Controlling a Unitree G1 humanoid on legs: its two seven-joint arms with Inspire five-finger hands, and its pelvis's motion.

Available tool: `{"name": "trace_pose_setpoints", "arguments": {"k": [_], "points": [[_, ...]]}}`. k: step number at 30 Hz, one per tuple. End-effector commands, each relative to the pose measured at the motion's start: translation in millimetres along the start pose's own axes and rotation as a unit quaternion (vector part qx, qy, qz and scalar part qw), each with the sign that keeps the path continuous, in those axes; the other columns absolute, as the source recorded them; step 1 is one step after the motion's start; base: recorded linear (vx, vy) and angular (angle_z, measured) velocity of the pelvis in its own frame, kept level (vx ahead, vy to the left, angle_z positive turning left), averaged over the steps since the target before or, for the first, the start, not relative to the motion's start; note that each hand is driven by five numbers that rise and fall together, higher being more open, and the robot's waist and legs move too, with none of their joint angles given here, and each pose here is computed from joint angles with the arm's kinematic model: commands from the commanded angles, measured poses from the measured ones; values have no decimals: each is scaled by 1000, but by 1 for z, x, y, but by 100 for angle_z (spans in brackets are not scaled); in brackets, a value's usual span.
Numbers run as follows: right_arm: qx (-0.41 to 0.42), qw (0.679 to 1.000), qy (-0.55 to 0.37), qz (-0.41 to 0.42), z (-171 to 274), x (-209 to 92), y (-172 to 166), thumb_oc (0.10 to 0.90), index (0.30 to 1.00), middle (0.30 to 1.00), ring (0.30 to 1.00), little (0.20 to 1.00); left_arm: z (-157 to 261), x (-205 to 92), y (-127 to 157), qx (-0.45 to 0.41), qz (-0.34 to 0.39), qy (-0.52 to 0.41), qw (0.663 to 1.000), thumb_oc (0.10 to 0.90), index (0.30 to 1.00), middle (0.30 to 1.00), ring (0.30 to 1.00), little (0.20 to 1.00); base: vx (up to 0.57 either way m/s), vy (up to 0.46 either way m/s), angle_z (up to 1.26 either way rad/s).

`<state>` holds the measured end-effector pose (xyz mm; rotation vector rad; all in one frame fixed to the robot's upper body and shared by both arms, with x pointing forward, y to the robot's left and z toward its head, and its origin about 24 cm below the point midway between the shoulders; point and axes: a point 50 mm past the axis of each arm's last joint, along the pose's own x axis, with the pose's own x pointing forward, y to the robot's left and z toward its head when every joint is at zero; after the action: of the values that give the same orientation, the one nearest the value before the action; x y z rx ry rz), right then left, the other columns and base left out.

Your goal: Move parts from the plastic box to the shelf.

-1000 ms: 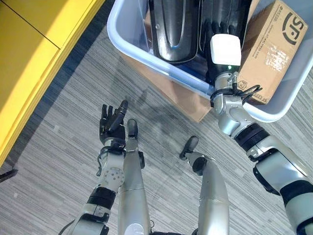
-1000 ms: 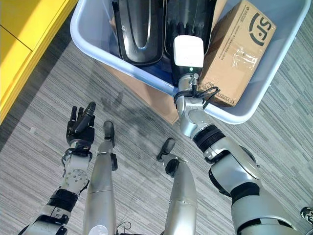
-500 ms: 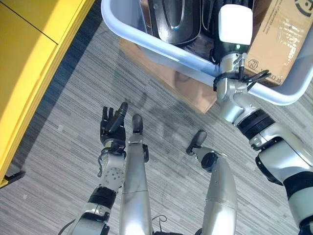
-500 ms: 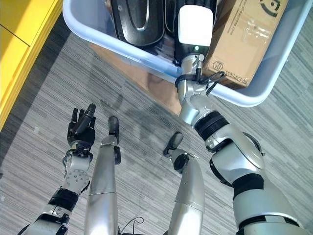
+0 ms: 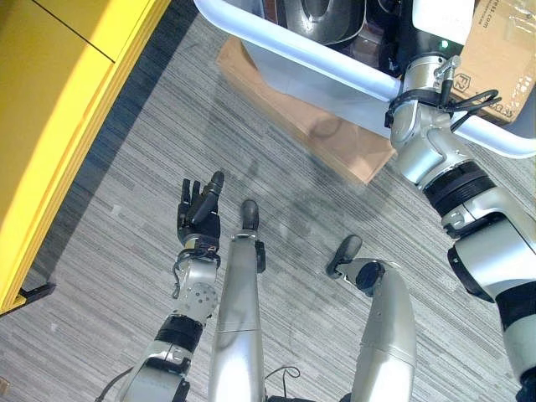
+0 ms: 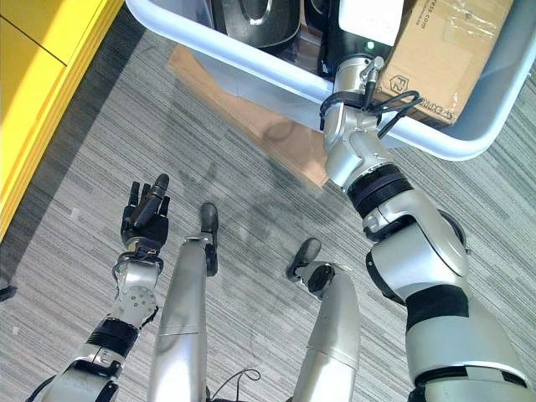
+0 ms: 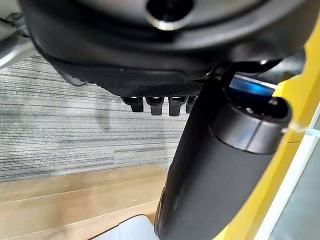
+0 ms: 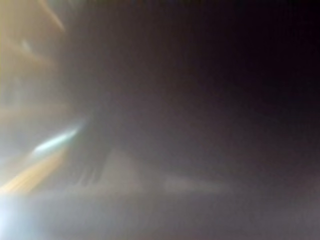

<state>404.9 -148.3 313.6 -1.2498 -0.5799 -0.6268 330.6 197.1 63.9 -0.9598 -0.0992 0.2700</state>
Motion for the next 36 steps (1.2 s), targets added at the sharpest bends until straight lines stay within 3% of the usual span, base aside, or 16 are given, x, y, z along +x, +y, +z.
{"name": "trace_pose_setpoints", "arguments": {"k": [1, 11, 19, 36], "points": [[-47, 991, 47, 113, -36, -33, 47, 400, 300, 300, 300, 300, 8, 8, -31, -28, -65, -44, 996, 900, 1000, 1000, 1000, 1000, 0, 0, 0], [-40, 997, -12, 71, -22, -35, 46, 400, 300, 300, 300, 300, 8, 13, -37, -30, -79, -42, 996, 900, 1000, 1000, 1000, 1000, -19, 2, 0], [68, 996, -43, -31, -9, -33, 23, 400, 300, 300, 300, 300, 6, 8, -27, -26, -86, -29, 996, 900, 1000, 1000, 1000, 1000, -4, 1, 0], [127, 976, -120, -128, -1, -52, -17, 400, 300, 300, 300, 300, 5, -16, -33, -31, -135, -48, 989, 900, 1000, 1000, 1000, 1000, 48, 17, -6]]}}
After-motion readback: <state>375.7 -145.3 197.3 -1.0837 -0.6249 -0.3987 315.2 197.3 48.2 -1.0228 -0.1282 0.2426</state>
